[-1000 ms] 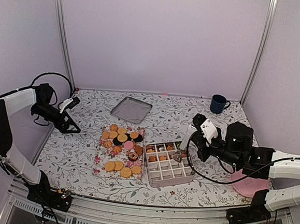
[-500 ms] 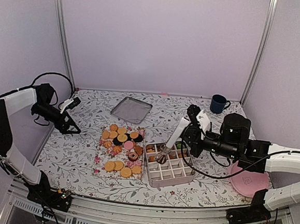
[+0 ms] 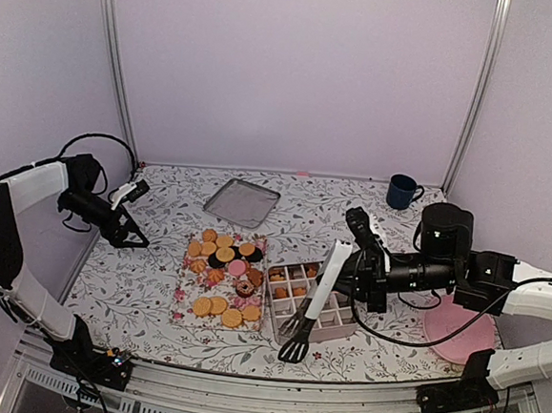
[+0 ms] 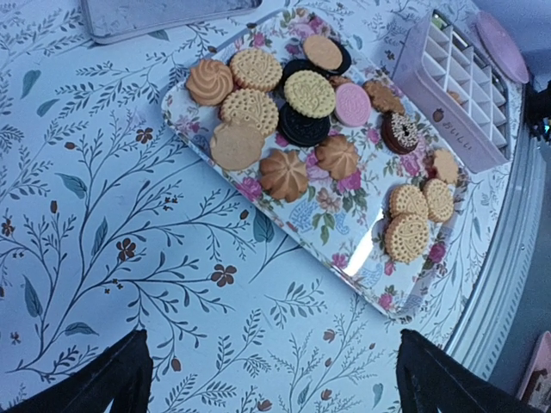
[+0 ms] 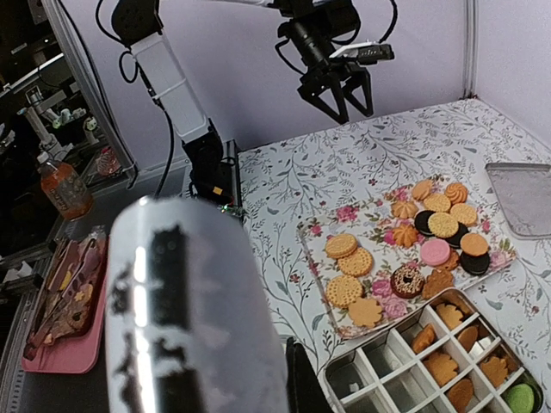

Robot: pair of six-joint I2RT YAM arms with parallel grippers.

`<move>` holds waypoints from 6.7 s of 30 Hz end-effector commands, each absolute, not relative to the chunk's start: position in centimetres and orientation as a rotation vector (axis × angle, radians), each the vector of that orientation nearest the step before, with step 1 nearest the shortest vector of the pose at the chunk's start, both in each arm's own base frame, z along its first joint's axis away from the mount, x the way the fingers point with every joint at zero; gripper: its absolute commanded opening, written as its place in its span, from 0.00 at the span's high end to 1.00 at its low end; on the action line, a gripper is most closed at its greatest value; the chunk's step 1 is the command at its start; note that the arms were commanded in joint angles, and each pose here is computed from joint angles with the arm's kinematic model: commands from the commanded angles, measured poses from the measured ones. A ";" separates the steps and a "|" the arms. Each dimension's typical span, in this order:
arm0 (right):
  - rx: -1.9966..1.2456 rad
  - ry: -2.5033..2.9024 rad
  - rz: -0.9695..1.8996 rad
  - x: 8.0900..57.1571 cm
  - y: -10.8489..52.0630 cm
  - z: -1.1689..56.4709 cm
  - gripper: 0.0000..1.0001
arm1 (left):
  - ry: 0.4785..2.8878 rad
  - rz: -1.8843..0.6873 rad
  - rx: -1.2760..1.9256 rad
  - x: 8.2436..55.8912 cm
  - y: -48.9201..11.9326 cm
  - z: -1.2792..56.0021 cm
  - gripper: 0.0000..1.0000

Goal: Pack the cookies
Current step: Move the packing box to the center of the board, then pass from the right arm to the left, then pass from the left arm to the right, then pick up the fake cookies from the plate.

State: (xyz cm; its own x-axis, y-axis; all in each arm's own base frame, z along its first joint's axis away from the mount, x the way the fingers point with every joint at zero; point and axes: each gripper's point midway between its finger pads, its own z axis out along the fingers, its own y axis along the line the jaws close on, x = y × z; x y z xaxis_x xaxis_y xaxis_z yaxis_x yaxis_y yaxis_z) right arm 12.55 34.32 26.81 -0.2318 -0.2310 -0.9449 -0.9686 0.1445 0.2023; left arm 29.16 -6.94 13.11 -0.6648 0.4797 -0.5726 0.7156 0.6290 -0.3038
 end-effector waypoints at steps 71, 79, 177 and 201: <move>-0.768 1.291 1.365 24.4 54.2 29.7 0.88 | 1.971 -1.131 1.513 19.4 -18.1 16.5 1.00; -0.716 1.323 1.291 23.4 48.9 28.8 0.01 | 1.932 -1.129 1.508 20.0 -18.5 18.1 1.00; -0.903 1.517 0.879 24.8 52.2 23.7 0.82 | 2.235 -0.609 1.158 27.9 -10.3 13.1 0.01; -0.932 1.506 0.751 25.0 54.0 22.6 0.62 | 2.231 -0.608 1.162 27.9 -10.3 13.3 0.01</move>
State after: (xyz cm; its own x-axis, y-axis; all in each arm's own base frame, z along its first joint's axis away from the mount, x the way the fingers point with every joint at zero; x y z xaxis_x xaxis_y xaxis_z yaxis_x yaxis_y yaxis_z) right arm 24.83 52.81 20.68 -0.0841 -0.1750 -0.9810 -0.8752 0.4837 -0.0112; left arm 27.83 -10.48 13.32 -0.4756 0.5985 -0.6447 0.8420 0.5219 -0.1367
